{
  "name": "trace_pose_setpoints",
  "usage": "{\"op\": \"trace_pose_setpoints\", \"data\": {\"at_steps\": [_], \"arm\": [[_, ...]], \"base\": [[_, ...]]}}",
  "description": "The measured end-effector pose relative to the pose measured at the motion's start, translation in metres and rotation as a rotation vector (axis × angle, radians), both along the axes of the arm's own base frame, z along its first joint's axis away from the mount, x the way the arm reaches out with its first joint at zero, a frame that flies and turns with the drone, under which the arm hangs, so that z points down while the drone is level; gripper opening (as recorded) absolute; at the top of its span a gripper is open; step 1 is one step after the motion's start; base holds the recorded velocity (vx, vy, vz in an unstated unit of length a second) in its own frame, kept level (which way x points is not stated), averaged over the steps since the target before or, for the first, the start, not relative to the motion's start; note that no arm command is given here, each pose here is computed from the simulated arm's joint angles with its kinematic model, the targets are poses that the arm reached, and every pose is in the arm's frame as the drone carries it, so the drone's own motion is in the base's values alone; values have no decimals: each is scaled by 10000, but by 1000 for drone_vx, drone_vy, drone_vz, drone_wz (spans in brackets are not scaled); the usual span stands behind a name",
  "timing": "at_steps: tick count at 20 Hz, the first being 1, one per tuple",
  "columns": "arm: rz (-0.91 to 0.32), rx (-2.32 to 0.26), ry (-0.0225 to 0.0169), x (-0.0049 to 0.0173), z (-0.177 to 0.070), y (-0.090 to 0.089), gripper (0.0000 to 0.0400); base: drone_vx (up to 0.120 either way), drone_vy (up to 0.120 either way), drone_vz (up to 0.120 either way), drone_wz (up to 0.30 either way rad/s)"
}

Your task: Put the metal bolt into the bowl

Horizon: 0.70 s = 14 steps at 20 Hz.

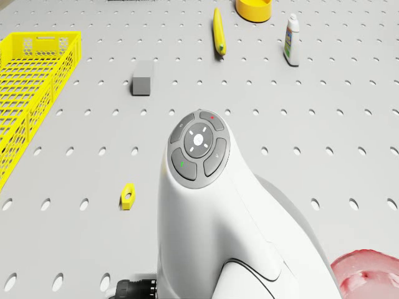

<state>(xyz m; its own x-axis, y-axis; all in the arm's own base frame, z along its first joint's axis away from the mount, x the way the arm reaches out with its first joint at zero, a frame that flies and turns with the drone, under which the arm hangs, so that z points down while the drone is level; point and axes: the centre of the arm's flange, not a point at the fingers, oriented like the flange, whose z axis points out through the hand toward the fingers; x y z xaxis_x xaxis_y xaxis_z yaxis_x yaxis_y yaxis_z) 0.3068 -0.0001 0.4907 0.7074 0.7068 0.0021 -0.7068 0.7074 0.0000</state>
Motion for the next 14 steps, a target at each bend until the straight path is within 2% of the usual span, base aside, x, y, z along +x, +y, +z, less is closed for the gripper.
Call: {"op": "trace_pose_setpoints", "data": {"at_steps": [4, 6, 8, 11, 14], "arm": [[0, 0, 0, 0, 0, 0, 400], [1, 0, 0, 0, 0, 0, 400], [1, 0, 0, 0, 0, 0, 400], [1, 0, 0, 0, 0, 0, 400], [1, 0, 0, 0, 0, 0, 400]], "base": [[120, 0, -20, 0], [120, -100, 0, 0], [120, 0, 0, 0], [120, 0, -93, 0], [120, 0, 0, 0]]}}
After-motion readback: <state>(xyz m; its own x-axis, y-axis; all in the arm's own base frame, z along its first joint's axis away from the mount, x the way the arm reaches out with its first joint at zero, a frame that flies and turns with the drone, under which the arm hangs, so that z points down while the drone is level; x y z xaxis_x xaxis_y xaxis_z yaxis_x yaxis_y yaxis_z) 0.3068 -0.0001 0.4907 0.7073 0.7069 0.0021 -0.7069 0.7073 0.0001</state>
